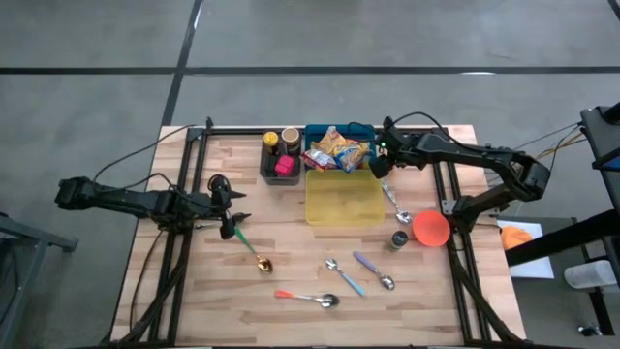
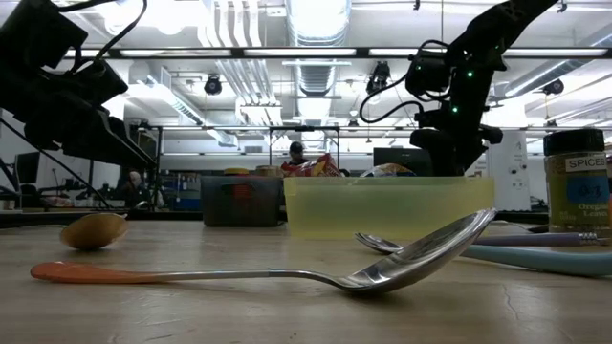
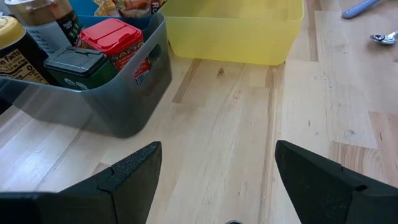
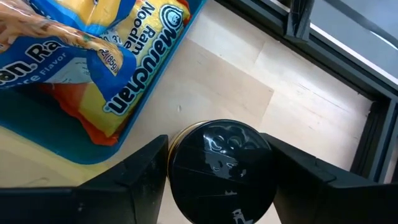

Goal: Pick & Place Food Item
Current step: Put the top black spice bottle into the black bin

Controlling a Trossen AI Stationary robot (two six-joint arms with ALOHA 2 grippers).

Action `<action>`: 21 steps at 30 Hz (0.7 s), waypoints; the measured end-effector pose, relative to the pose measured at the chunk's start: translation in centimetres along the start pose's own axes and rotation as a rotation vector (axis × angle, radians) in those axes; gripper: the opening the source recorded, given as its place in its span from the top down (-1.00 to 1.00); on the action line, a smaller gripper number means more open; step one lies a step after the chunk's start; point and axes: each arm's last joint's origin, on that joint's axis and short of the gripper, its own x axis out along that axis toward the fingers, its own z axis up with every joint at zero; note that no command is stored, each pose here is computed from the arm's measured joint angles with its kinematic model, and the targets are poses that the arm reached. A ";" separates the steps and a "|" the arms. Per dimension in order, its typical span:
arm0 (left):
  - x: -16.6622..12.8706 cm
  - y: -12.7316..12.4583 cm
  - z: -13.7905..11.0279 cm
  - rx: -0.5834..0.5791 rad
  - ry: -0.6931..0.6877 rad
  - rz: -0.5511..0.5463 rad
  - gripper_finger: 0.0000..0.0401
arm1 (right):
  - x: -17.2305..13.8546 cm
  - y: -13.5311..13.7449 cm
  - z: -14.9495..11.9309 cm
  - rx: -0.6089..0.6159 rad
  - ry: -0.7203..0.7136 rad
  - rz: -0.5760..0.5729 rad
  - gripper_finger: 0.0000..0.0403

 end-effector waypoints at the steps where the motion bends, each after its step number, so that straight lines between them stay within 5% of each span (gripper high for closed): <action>1: 0.0 0.0 0.0 0.000 0.000 0.000 -0.58 | 0.0 0.0 0.0 0.000 0.000 0.000 -0.14; 21: 0.0 0.0 0.0 0.000 -0.001 0.000 -0.58 | -4.2 -1.7 -0.7 0.056 -0.087 0.074 -0.14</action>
